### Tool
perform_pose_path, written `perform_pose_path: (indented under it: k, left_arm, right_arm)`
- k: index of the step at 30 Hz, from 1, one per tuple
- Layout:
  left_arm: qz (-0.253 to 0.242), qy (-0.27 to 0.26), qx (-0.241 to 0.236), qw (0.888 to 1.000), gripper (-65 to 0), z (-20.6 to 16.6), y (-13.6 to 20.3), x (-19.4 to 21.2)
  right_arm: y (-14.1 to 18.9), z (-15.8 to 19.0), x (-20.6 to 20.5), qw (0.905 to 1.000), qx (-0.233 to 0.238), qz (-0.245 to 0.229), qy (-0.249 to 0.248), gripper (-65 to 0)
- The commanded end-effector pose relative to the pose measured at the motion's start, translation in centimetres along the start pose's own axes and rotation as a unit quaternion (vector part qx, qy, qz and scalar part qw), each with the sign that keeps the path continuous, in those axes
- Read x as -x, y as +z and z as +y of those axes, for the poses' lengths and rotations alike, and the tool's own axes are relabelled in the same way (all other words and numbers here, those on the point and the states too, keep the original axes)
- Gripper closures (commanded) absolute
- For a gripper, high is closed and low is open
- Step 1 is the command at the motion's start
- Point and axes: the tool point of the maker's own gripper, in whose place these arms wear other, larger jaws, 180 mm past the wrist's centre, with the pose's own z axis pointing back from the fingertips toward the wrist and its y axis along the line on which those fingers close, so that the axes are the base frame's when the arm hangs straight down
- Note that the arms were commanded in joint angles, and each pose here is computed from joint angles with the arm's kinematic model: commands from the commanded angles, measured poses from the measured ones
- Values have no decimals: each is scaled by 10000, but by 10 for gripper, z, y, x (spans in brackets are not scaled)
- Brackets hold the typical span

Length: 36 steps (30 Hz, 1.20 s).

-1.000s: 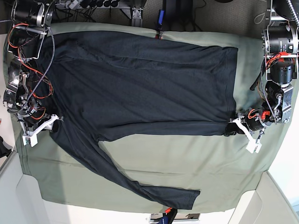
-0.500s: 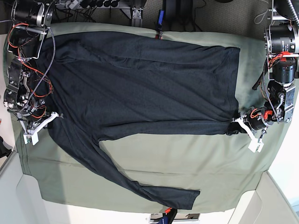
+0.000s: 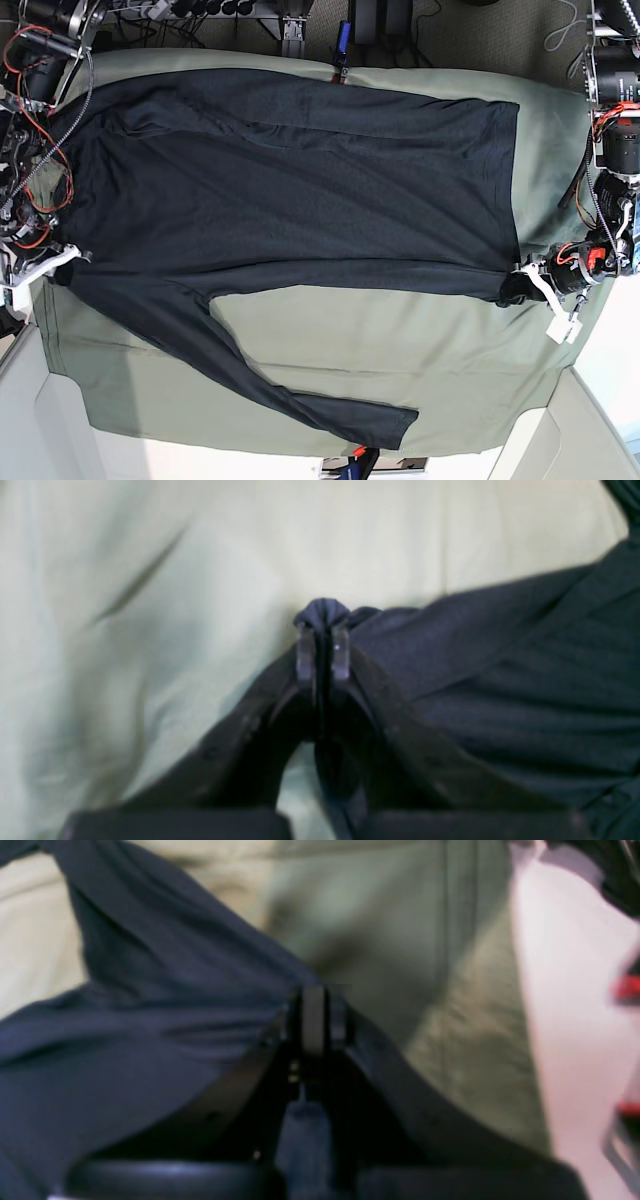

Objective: Fold the T-shirt properly
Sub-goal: 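Fold the lower body half up over the collar half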

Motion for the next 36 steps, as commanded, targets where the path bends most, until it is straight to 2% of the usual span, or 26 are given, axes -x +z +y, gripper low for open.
perform_pose_path:
  k: [1,8,15,23,30,36]
  left_arm:
    - [-292,-156,7,9995,0,1,9,-23]
    - [-262,-767,26,9967,0,-12,27,-19]
    - [-142,-1275,-61,9917,0,-18,57,-1]
    - [20,-1082,-134,9940,0,-16,76,36]
    - [426,-902,-82,9950,0,-18,78,77]
    - [520,-823,-30,9952,0,-22,76,89]
  right_arm:
    - [9,0,-19,9994,-12,-317,102,0]
    - [44,-7,8,9985,202,-339,386,0]
    - [76,-27,19,9982,180,-563,54,0]
    - [86,-36,47,9994,189,-275,-102,0]
    - [90,-38,73,9997,197,71,-151,0]
    - [96,-40,92,9994,223,209,-184,0]
